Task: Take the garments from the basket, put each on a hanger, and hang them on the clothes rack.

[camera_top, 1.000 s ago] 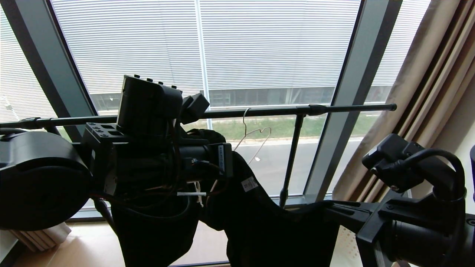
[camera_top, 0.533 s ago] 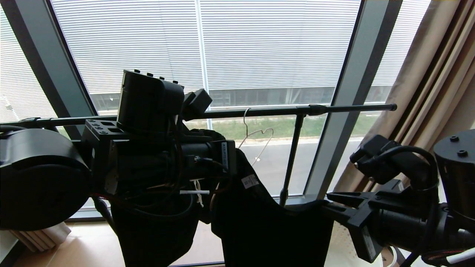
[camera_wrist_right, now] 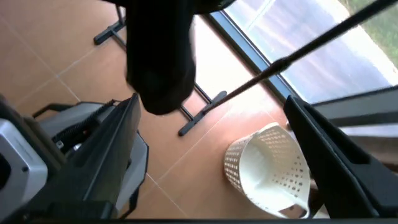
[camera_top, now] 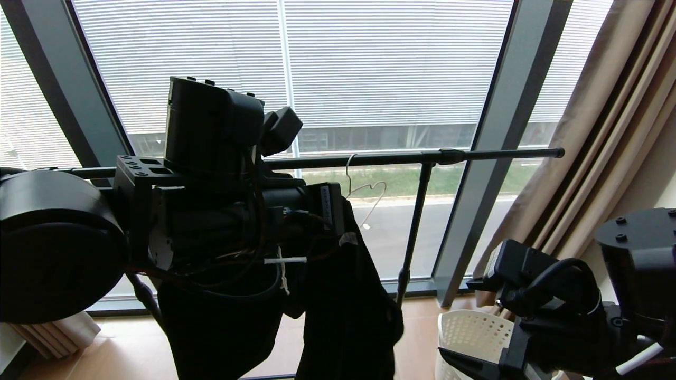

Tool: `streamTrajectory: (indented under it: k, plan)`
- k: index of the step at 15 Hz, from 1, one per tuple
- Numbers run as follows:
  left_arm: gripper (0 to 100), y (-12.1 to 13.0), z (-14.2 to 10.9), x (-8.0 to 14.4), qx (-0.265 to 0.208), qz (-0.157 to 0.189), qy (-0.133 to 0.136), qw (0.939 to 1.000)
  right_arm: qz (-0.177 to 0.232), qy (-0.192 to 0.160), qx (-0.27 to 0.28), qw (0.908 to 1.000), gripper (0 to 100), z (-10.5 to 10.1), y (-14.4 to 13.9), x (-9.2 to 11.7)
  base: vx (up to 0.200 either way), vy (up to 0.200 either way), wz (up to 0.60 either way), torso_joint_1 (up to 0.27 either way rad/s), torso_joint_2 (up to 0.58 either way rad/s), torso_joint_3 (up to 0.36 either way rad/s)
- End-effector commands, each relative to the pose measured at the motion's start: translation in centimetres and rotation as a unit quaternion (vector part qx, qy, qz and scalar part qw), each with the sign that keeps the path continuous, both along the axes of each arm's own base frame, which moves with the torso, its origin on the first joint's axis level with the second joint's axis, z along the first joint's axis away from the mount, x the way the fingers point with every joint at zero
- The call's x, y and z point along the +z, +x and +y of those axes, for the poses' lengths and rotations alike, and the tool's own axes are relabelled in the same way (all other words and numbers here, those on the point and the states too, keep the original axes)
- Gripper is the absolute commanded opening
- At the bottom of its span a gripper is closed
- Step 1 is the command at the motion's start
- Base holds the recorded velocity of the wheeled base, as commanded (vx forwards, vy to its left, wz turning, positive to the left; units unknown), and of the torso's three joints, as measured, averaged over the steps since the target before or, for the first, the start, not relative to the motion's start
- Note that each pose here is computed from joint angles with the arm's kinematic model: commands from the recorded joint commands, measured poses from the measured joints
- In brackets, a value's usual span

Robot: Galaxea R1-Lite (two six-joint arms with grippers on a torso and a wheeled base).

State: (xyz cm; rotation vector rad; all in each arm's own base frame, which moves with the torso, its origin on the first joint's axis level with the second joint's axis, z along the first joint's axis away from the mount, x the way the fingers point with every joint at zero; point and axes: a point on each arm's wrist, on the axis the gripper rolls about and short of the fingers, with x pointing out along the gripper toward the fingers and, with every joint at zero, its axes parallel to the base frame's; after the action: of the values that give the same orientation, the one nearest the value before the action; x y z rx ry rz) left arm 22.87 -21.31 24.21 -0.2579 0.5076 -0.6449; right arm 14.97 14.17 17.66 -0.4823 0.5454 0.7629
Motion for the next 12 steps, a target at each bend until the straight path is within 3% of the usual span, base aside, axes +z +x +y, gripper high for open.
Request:
streamTrajectory:
  k: [1,4,7,9,12]
  plan:
    - [0,0.0,0.0,0.1,0.0,-0.001,-0.001,1.0,-0.007,0.012,0.026,0.9996,100,0.1,0.4,-1.3,0.0,0.0,0.0,0.0,0.0,0.0]
    - [0,-0.4,-0.4,0.0,-0.008,0.001,0.001,1.0,-0.006,0.054,0.036,0.9979,100,1.6,1.4,-1.6,0.0,0.0,0.0,0.0,0.0,0.0]
    - [0,-0.7,-0.6,-0.4,-0.016,0.006,0.006,0.9998,0.006,0.152,-0.017,0.9883,100,4.3,2.2,-1.7,0.0,0.0,0.0,0.0,0.0,0.0]
    - [0,-0.8,-0.6,-0.4,-0.016,0.006,0.006,0.9998,-0.015,0.163,-0.037,0.9858,100,5.1,3.0,-1.9,0.0,0.0,0.0,0.0,0.0,0.0]
    - [0,-0.9,-0.7,-0.4,-0.018,0.006,0.007,0.9998,-0.008,0.172,-0.045,0.984,100,5.5,3.4,-1.9,0.0,0.0,0.0,0.0,0.0,0.0]
